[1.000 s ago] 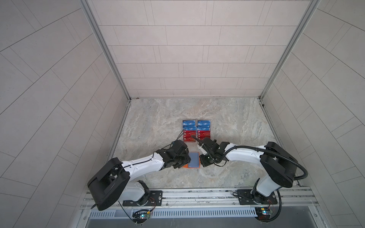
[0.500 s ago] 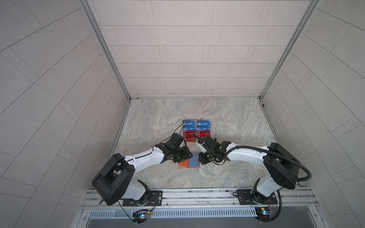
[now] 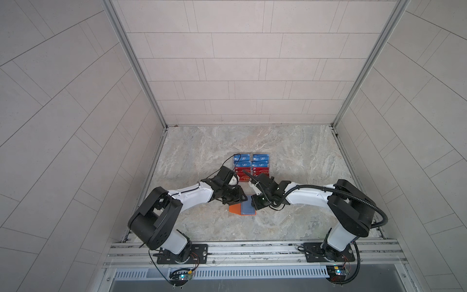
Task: Put the credit cards into the card holder
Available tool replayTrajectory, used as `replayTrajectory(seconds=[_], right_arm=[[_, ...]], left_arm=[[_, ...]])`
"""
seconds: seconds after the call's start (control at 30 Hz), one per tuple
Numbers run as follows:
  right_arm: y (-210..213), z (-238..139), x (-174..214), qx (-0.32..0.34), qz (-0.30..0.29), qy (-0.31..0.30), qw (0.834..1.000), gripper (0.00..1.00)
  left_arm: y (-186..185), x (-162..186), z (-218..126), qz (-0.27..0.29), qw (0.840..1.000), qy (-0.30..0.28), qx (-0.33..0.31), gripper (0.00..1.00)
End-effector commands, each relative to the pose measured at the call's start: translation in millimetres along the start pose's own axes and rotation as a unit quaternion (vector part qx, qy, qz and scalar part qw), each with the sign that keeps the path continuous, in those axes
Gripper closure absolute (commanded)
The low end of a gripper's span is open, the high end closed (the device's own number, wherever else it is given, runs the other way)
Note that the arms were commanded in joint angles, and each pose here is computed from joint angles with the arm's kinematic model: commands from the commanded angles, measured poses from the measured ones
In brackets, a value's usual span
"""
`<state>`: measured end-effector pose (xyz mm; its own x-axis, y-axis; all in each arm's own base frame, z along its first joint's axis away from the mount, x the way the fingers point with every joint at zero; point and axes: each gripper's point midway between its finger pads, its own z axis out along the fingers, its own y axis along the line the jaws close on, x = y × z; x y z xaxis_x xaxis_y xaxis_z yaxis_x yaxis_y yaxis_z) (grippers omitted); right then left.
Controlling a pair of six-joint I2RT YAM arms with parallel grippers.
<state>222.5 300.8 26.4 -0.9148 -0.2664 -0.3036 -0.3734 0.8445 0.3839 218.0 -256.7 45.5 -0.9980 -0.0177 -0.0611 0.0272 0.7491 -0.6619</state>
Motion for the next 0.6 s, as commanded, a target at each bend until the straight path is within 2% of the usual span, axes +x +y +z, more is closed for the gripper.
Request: replayTrajectory(seconds=[0.0, 0.23, 0.57], right_arm=[[-6, 5, 0, 0.014, 0.007, 0.004, 1.000, 0.85], [-9, 8, 4, 0.018, 0.010, 0.010, 1.000, 0.85], [-9, 10, 4, 0.018, 0.007, 0.014, 1.000, 0.85]], left_arm=[[9, 6, 5, 0.001, 1.000, 0.010, 0.002, 0.62], [23, 11, 11, -0.018, 1.000, 0.006, -0.008, 0.61], [20, 12, 16, -0.022, 1.000, 0.010, 0.009, 0.61]])
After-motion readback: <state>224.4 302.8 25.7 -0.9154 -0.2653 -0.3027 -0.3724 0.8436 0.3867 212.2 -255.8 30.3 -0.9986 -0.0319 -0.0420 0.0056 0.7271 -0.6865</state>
